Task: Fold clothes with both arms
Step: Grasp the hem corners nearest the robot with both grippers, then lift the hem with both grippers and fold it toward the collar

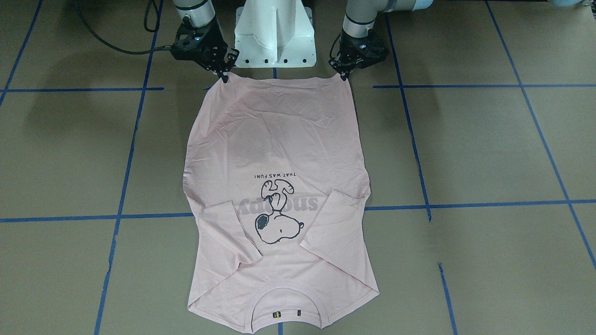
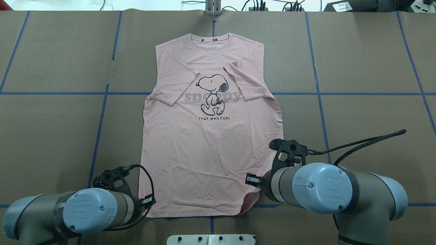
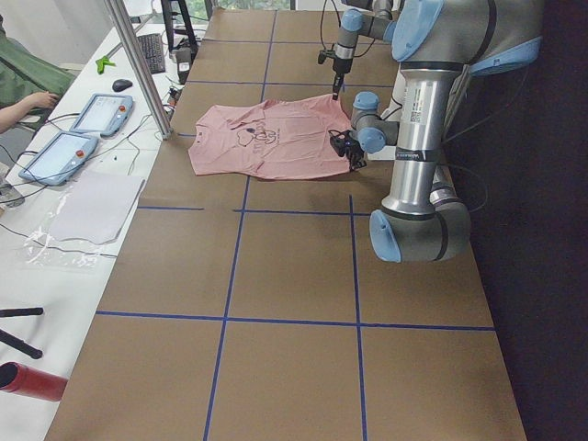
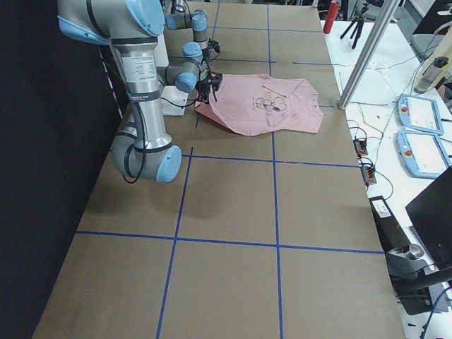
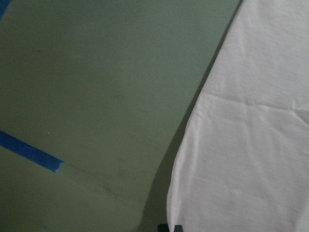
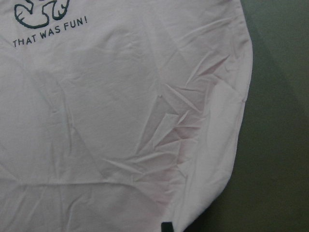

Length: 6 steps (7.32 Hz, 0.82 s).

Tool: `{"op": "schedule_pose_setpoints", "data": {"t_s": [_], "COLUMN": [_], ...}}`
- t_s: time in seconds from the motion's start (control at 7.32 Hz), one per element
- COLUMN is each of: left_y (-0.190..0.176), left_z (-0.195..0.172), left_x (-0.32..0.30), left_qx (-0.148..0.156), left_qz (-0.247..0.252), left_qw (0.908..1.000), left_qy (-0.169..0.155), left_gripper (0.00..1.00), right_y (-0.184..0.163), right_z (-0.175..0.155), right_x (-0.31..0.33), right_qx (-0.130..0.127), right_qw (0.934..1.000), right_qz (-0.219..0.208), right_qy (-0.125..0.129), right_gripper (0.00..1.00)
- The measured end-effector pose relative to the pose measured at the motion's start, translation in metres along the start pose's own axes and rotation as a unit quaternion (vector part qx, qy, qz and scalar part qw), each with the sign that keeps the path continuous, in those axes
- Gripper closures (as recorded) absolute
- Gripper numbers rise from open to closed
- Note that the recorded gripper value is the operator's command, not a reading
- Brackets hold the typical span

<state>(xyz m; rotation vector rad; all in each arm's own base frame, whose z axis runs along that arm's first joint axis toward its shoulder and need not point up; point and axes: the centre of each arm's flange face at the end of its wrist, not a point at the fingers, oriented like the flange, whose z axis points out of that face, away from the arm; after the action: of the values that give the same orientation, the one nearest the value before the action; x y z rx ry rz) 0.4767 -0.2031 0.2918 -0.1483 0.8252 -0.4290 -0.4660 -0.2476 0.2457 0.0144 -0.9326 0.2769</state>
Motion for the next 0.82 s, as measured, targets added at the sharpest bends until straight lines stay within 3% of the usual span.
{"op": "schedule_pose_setpoints", "data": {"t_s": [0.27, 0.41, 0.82], "left_y": [0.007, 0.013, 0.039], "left_z": [-0.075, -0.095, -0.14], "left_x": [-0.003, -0.005, -0.017], "left_qx": [-0.012, -0.025, -0.064], "left_qz": [0.026, 0.039, 0.071], "left_qw": [0.9995, 0.9987, 0.9948], "left_qy": [0.014, 0.022, 0.037], "left_gripper": [1.0, 1.0, 1.0], "right_y": [-0.006, -0.003, 0.034], "right_z": [-0.013, -0.022, -0.069], "right_x": [0.018, 0.03, 0.061], "right_qx": [-0.019, -0.039, -0.126], "right_qw": [0.9998, 0.9992, 0.992], "right_qz": [0.006, 0.007, -0.009], "right_qy": [0.006, 0.009, 0.005], "right_gripper": [1.0, 1.0, 1.0]}}
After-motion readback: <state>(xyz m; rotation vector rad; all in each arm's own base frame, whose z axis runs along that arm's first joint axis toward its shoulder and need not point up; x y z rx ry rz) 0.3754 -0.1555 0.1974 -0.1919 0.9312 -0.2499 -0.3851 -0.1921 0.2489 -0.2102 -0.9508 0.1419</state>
